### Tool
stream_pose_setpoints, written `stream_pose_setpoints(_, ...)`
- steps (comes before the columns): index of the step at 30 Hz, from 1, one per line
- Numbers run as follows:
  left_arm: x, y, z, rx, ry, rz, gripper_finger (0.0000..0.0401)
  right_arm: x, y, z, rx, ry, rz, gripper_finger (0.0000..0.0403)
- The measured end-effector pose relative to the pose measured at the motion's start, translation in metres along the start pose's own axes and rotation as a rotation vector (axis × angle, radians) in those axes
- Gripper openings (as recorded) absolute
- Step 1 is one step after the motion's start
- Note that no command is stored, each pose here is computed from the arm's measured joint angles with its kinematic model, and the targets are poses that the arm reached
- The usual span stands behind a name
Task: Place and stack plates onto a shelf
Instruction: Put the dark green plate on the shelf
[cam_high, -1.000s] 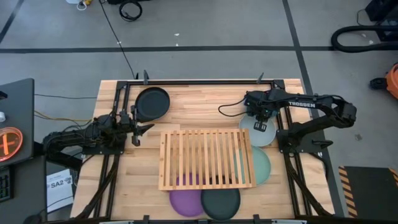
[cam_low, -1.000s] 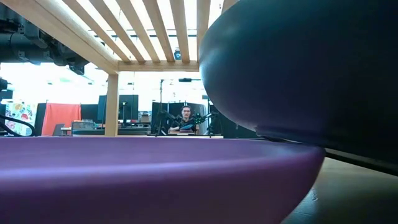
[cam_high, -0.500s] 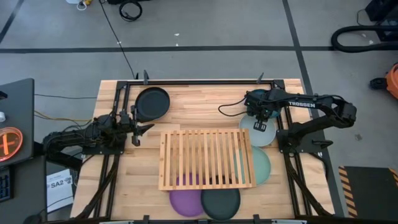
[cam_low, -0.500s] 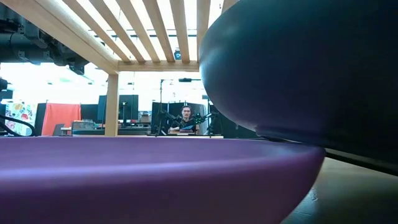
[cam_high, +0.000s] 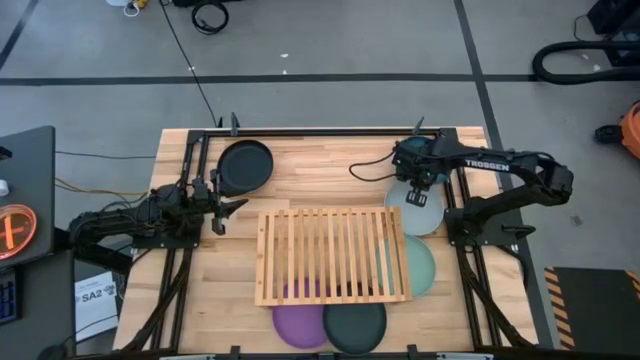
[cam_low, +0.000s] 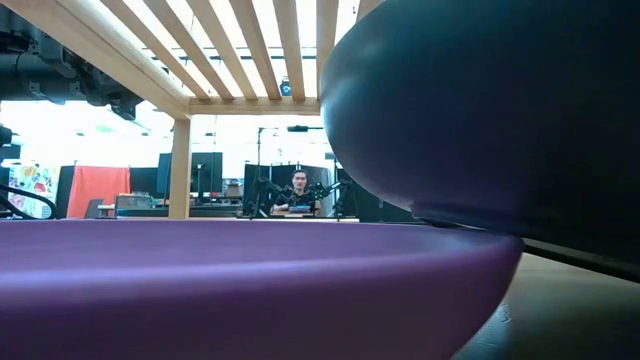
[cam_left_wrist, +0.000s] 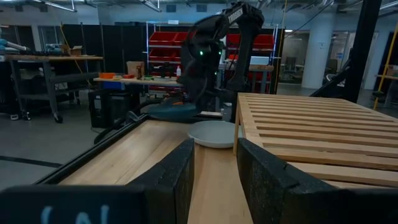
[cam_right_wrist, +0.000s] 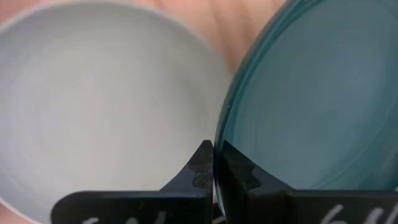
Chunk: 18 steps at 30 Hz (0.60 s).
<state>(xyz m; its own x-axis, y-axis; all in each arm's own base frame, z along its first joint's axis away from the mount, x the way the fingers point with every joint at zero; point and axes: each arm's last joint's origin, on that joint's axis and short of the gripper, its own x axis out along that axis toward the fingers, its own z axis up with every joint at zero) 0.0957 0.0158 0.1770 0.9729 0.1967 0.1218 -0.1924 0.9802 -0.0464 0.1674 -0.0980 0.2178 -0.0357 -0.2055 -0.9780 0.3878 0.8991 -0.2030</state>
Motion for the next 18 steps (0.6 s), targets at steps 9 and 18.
stream_pose_setpoints(9,0.0,0.0,0.0,0.0,0.0,0.0,0.0125,-0.053,-0.013,0.016,-0.006,-0.109,-0.034,0.0013)
stream_pose_setpoints(18,0.0,0.0,0.001,-0.001,-0.009,-0.001,0.0125,-0.119,-0.022,0.032,-0.001,-0.353,-0.057,0.0013)
